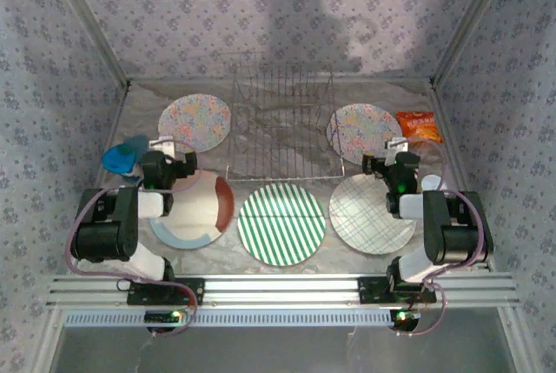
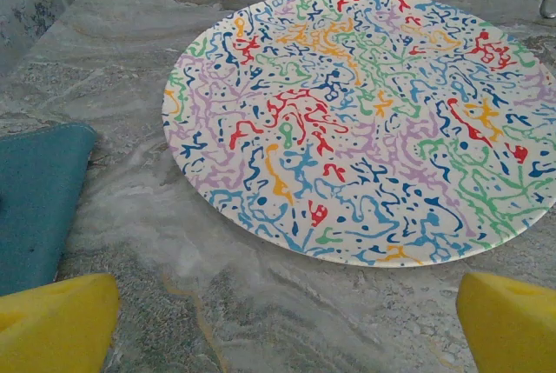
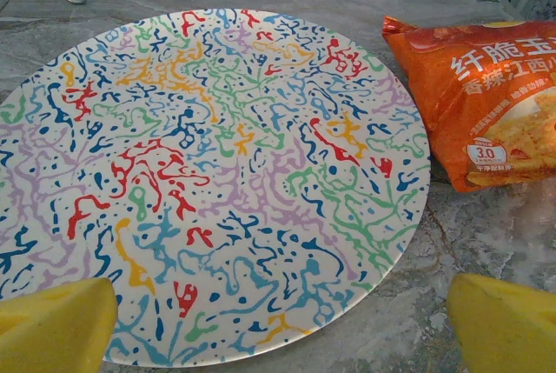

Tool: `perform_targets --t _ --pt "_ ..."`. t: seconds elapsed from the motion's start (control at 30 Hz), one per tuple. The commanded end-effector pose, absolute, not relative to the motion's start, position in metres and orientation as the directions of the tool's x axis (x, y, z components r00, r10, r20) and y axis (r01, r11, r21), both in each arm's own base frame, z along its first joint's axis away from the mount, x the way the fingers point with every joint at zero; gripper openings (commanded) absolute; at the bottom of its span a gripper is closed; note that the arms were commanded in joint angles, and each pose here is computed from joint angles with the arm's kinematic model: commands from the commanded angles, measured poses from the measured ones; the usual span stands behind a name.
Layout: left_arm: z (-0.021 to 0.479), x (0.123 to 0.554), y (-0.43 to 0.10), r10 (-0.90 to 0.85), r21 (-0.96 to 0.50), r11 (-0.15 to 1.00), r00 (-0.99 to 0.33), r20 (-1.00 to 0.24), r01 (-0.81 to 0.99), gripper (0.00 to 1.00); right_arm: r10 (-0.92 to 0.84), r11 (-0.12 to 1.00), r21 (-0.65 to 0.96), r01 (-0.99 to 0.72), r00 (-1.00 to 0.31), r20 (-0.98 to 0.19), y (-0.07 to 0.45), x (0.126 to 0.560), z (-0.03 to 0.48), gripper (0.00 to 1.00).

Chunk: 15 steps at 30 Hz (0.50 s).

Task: Load the plates into the dish rack

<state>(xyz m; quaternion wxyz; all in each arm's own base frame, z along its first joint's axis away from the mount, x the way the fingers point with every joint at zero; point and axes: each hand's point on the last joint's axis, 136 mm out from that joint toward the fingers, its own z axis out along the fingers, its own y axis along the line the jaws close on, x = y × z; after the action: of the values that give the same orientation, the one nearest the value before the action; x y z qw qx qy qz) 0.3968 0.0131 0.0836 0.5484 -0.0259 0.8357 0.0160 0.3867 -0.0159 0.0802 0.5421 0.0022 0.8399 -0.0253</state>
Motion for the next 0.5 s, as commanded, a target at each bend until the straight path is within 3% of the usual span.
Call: perform_targets --t 0.0,0.47 --pt "0.0881 0.3984 0.0123 -0.026 -0.005 0.998 -0.387 -0.922 -0.055 0.99 -0.013 0.998 -0.036 0.048 -0.404 -0.915 -0.018 0.3911 0.0832 1.0" --pt "0.0883 0.3984 0.0117 -0.026 -0.006 0.999 -0.387 -0.922 -0.053 0.99 -0.013 0.998 -0.036 0.048 -0.404 -0.915 -0.0179 0.3914 0.0834 0.99"
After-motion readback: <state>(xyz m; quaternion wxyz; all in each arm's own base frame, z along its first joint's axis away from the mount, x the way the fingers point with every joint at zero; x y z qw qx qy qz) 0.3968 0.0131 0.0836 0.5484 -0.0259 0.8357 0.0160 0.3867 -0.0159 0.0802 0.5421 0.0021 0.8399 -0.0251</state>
